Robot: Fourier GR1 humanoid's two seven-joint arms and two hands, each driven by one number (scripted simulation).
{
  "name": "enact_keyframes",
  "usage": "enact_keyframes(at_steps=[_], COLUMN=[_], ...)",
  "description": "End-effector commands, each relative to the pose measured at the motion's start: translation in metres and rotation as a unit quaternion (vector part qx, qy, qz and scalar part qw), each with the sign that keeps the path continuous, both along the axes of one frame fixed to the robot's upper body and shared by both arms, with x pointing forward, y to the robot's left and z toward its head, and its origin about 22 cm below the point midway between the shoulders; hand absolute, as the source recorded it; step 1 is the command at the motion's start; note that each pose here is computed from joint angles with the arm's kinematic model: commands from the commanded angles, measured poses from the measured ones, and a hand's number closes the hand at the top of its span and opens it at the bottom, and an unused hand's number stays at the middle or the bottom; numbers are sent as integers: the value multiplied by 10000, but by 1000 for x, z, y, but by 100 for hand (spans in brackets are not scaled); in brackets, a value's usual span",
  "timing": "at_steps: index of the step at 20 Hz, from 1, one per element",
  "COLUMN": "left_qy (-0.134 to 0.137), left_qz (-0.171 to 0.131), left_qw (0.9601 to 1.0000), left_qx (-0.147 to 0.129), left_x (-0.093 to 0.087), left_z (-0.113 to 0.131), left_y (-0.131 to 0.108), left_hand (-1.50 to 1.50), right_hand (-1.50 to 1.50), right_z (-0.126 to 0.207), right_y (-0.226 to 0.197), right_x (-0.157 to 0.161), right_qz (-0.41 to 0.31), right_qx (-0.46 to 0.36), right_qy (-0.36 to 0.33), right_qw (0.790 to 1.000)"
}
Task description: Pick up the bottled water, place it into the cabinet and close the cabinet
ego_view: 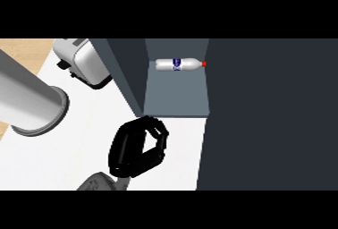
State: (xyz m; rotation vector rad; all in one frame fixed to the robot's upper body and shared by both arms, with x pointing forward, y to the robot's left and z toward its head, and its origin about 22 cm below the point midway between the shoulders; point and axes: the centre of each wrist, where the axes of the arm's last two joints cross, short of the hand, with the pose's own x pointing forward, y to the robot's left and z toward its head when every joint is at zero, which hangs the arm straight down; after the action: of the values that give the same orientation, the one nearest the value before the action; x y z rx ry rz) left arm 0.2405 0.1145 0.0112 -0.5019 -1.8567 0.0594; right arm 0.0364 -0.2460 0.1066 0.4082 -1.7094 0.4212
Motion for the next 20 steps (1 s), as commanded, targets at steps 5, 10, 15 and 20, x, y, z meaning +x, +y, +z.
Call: enact_keyframes(at_steps=[5,10,15,20], left_qy=[65,86,244,223], left_qz=[472,699,765,810], left_qw=[9988,9972,9956,9955], left_qx=[-96,-234,-478,-446], left_x=[-37,-57,-65,-78], left_z=[5,12,17,16], left_y=[55,101,120,138], left_hand=[-150,-150,-150,-150], right_hand=[150,150,150,150], right_z=[44,50,57,56], right_y=[13,22,37,44], right_x=[-5,-11,-9,-4], right_qz=[1068,1444,2190,2507], right_qx=[-547,-468,-323,-612], right_qy=[-643,-431,-481,-533], right_qw=[9907,9875,9740,9647])
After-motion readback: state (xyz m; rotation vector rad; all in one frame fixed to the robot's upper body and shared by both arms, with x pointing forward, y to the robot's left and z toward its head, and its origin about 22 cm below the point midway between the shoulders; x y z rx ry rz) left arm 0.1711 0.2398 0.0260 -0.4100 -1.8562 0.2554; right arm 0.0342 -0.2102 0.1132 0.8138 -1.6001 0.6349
